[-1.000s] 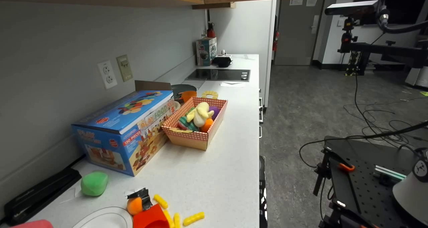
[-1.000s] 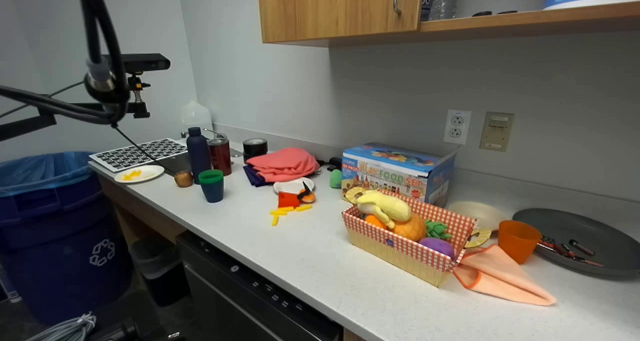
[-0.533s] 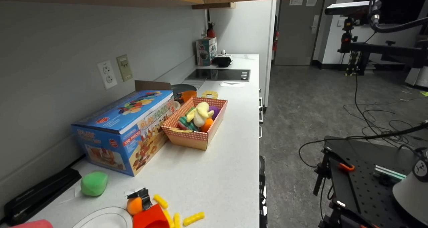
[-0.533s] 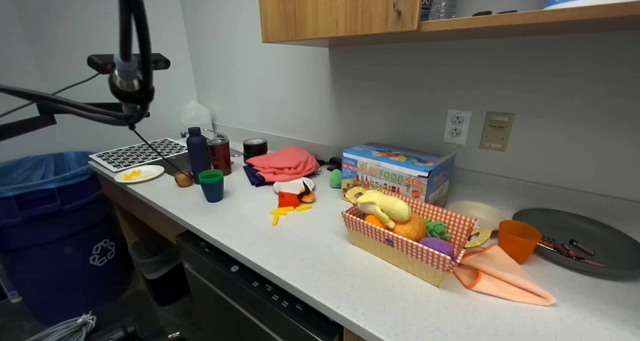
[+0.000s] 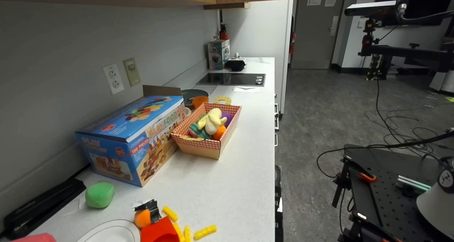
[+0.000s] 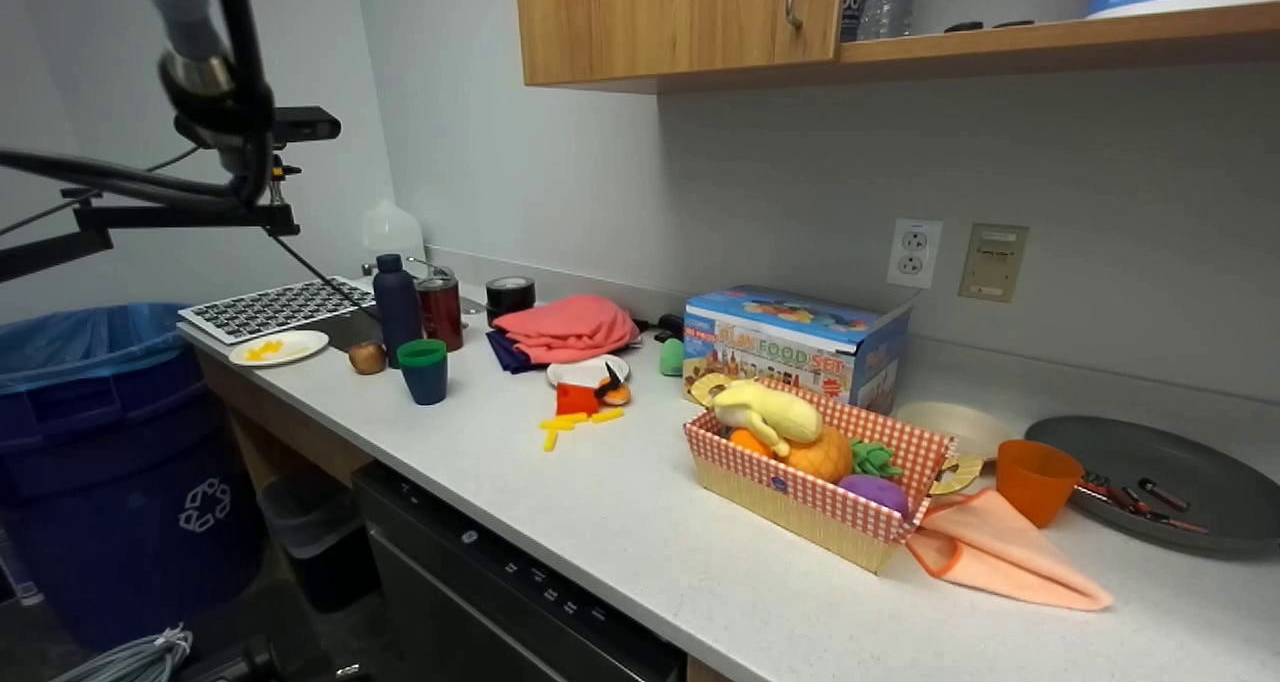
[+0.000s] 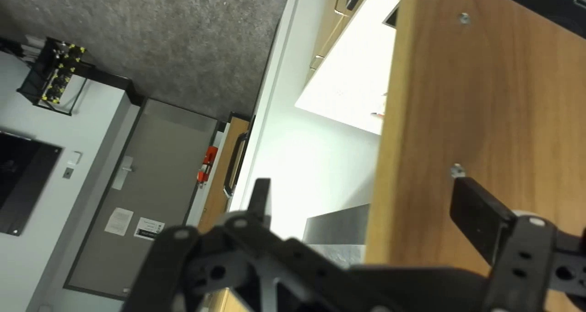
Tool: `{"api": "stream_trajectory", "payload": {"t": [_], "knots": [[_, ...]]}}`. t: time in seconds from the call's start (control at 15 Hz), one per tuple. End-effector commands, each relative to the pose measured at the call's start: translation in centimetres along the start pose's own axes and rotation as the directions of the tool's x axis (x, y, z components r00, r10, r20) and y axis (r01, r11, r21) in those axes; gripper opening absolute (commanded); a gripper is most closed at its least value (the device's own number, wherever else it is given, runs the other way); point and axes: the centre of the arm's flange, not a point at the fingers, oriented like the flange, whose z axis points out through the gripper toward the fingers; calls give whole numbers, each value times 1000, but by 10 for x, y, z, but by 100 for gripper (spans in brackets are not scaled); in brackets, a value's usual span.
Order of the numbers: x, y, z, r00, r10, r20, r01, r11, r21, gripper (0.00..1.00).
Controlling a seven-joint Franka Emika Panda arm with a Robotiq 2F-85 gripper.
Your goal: Close the cupboard completely
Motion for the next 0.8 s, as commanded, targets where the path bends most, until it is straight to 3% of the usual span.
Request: {"api": "stream_trajectory", "payload": {"t": [0.0, 0.07, 0.27, 0.47, 0.73], "knots": [[12, 4, 21, 1000, 12, -15, -12, 1000, -10, 100], [10, -1, 26, 1000, 15, -10, -15, 1000, 6, 100], [7, -14, 32, 999, 25, 23, -28, 988, 151, 100], [7, -27, 34, 997, 14, 70, -36, 948, 318, 100], [11, -1, 28, 992, -7, 129, -51, 896, 440, 100]]}}
